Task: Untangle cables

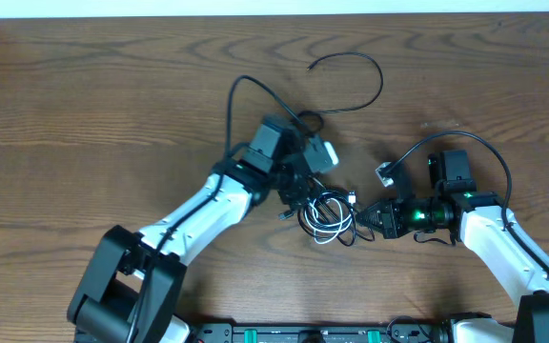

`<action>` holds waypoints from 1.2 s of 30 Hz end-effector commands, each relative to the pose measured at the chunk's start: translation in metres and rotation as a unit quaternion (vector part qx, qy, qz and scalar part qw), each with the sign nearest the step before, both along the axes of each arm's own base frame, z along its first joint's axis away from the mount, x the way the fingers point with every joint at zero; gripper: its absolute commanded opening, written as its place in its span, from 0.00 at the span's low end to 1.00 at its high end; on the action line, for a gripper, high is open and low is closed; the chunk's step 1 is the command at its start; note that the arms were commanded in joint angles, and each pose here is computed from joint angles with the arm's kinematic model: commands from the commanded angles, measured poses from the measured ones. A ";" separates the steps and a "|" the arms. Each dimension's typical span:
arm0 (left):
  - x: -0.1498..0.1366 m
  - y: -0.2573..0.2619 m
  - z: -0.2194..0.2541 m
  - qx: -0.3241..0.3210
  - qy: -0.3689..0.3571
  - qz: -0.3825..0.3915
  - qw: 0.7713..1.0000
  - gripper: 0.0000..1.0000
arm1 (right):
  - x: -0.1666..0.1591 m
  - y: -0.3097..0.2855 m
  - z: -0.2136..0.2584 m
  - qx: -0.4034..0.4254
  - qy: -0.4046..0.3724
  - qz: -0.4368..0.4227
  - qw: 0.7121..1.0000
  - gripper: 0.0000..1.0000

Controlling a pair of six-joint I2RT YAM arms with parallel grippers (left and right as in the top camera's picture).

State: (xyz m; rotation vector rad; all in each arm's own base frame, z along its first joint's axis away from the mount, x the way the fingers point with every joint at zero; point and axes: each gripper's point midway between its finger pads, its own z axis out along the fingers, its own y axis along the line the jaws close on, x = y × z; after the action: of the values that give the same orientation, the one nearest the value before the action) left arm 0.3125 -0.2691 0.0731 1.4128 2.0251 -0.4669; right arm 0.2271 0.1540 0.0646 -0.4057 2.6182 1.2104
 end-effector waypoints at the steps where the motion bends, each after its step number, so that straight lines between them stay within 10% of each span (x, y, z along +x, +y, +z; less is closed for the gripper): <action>1: -0.011 -0.016 -0.007 0.005 0.000 -0.038 0.999 0.85 | 0.000 0.001 0.003 0.011 -0.007 0.007 1.000 0.02; 25: -0.019 -0.050 -0.062 0.011 0.009 -0.076 0.997 0.85 | -0.010 -0.001 0.000 0.008 0.023 0.005 1.000 0.01; 28: -0.018 -0.051 -0.068 0.012 0.009 -0.076 0.997 0.56 | -0.011 -0.001 0.000 0.008 0.027 0.005 1.000 0.01; 31: -0.009 -0.056 -0.061 0.000 -0.014 -0.073 0.997 0.08 | -0.012 -0.001 0.000 0.008 0.029 0.005 1.000 0.01; 36: 0.030 -0.051 -0.036 -0.011 -0.065 0.037 0.997 0.08 | -0.015 -0.001 -0.001 0.007 0.037 0.005 0.999 0.02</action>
State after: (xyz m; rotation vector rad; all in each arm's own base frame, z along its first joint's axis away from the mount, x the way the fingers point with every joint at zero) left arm 0.3064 -0.3307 0.0176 1.5309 1.8839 -0.5013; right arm 0.2149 0.1513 0.0617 -0.3698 2.6800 1.2346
